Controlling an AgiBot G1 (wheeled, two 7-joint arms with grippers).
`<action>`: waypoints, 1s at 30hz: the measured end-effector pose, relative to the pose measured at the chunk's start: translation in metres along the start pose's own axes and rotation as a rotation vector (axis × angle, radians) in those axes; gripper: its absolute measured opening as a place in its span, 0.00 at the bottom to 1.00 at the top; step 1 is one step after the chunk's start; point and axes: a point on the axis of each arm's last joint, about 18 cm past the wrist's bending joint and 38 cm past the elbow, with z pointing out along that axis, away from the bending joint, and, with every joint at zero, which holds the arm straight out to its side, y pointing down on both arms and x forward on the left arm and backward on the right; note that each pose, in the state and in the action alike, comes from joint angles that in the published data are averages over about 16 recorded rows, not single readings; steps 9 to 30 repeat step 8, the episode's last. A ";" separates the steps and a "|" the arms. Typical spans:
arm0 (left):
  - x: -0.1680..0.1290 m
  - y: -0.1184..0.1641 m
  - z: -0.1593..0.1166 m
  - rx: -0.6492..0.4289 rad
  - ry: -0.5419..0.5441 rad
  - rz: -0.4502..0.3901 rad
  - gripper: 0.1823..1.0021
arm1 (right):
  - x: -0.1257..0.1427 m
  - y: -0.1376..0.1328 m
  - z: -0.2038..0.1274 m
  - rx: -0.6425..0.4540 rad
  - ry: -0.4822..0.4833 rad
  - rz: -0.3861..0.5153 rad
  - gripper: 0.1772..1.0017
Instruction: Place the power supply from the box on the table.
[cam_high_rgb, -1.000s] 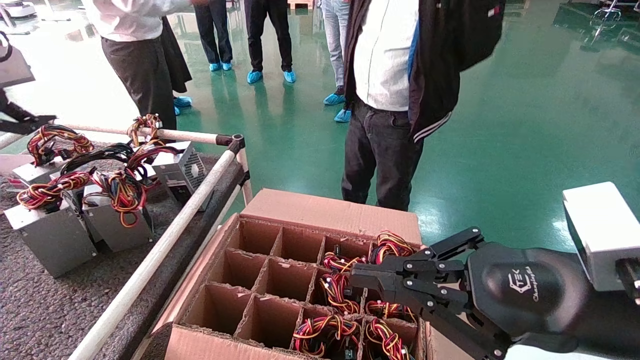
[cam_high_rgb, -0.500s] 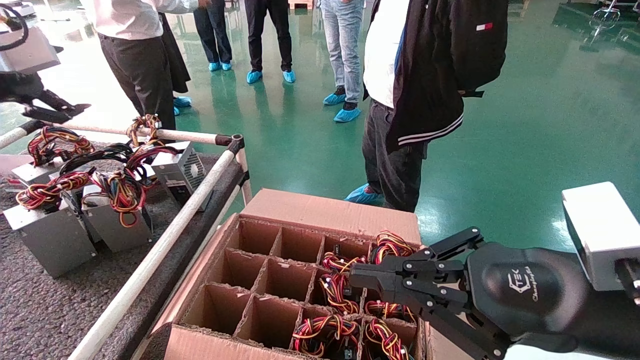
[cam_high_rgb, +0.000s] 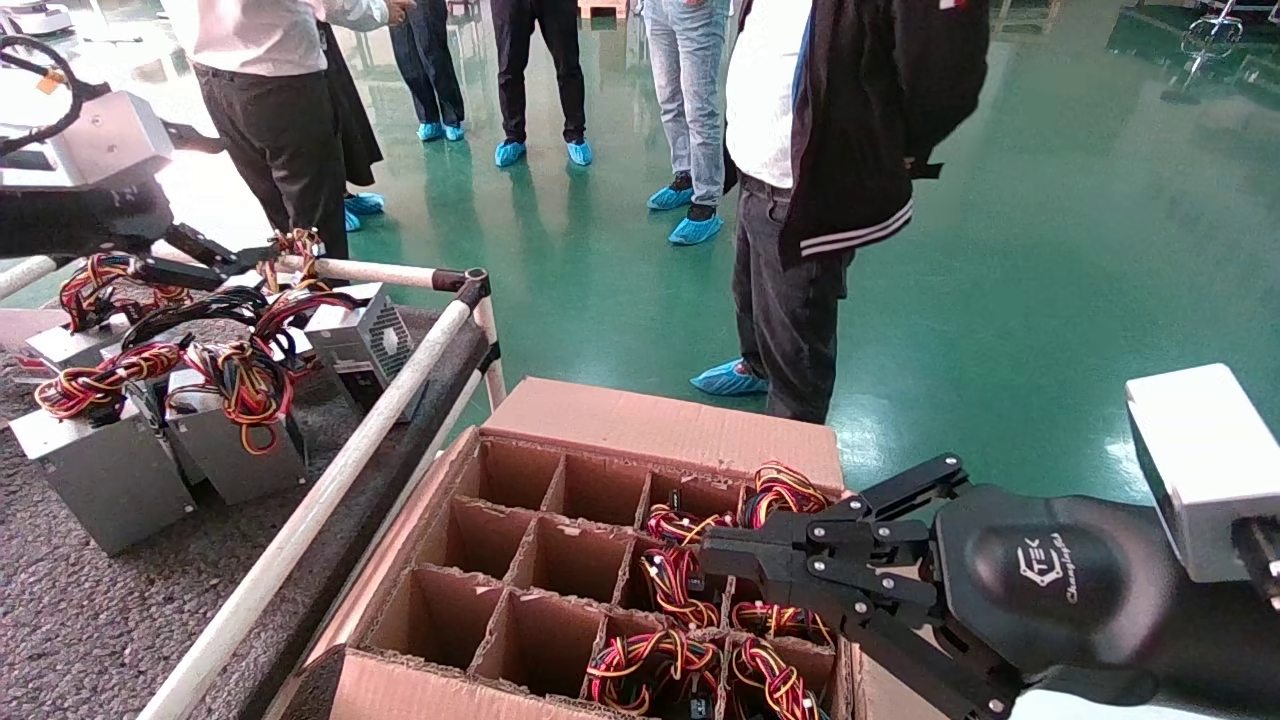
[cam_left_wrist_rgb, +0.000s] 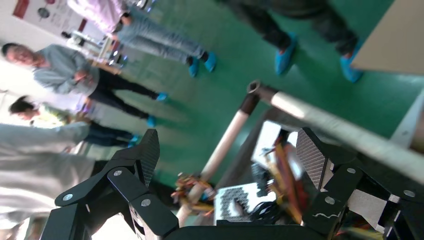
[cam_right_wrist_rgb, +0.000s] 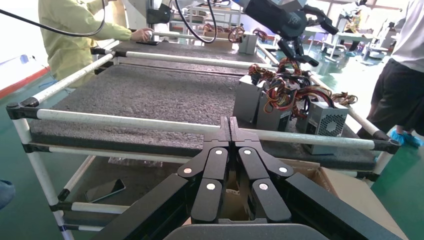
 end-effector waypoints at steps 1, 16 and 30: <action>0.002 -0.001 0.000 0.011 0.008 -0.004 0.99 | 0.000 0.000 0.000 0.000 0.000 0.000 0.02; 0.009 -0.005 -0.001 0.047 0.034 -0.016 1.00 | 0.000 0.000 0.000 0.000 0.000 0.000 0.02; 0.009 -0.005 -0.001 0.047 0.034 -0.016 1.00 | 0.000 0.000 0.000 0.000 0.000 0.000 0.02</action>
